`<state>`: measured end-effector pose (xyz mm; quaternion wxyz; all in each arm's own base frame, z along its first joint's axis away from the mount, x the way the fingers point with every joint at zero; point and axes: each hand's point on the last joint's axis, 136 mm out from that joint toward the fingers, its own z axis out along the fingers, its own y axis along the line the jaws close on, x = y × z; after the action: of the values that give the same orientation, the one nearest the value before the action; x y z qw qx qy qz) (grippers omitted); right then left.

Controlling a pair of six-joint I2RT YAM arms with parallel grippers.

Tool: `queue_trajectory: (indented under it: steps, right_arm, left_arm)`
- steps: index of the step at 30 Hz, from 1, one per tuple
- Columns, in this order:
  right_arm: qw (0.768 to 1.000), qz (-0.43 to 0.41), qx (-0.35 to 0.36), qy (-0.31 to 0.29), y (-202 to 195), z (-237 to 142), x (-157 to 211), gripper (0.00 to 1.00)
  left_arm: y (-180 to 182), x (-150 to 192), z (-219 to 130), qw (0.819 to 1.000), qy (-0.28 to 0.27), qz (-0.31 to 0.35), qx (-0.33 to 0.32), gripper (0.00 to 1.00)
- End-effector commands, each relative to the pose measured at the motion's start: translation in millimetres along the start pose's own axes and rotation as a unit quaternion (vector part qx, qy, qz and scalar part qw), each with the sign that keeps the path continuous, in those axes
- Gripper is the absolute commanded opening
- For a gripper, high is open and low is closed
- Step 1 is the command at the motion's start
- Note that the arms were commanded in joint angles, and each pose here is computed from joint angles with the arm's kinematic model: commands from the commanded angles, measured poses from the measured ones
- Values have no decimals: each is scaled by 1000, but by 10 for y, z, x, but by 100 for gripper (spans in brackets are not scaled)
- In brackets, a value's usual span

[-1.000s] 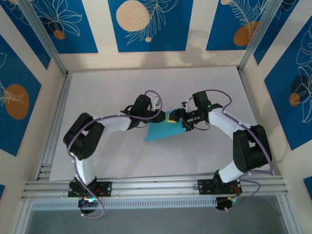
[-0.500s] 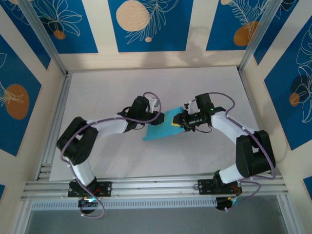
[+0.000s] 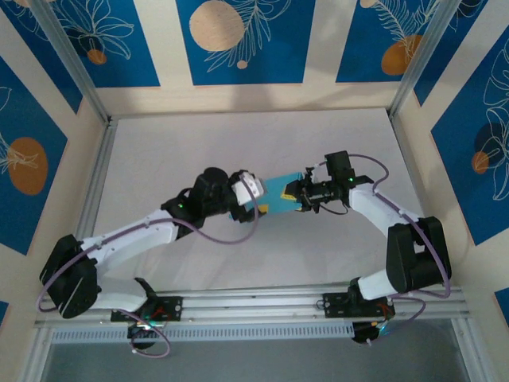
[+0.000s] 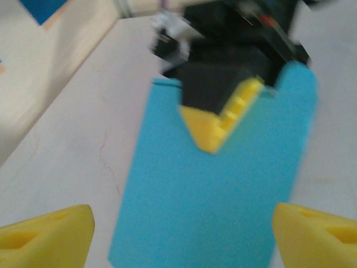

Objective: Fold the paper box

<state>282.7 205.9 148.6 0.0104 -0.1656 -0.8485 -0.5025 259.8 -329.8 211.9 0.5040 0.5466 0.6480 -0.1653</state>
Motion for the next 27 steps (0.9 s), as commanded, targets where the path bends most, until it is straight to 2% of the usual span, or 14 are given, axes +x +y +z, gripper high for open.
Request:
queue_trajectory:
  steps: [1, 8, 12, 14, 19, 24, 27]
  right_arm:
    - [999, 9, -42, 15, 245, -88, 97, 25]
    - [998, 12, -62, 18, 396, -164, 158, 26]
    - [996, 26, -81, 23, 446, -172, 179, 26]
    - [995, 27, -88, 23, 482, -184, 184, 26]
    - [995, 32, -93, 22, 511, -200, 192, 26]
    - [994, 40, -95, 21, 510, -200, 190, 26]
    - [994, 46, -98, 21, 500, -196, 187, 27]
  left_arm:
    - [-112, 212, 51, 990, 40, 137, 0, 85]
    - [-148, 238, 209, 978, 52, 201, -21, 87]
    - [8, 240, 372, 951, 71, 279, -110, 85]
    - [91, 203, 421, 938, 72, 302, -152, 81]
    - [269, -23, 368, 908, 49, 333, -249, 64]
    - [233, -124, 321, 888, 37, 364, -279, 54]
    - [226, -106, 321, 886, 42, 367, -281, 45]
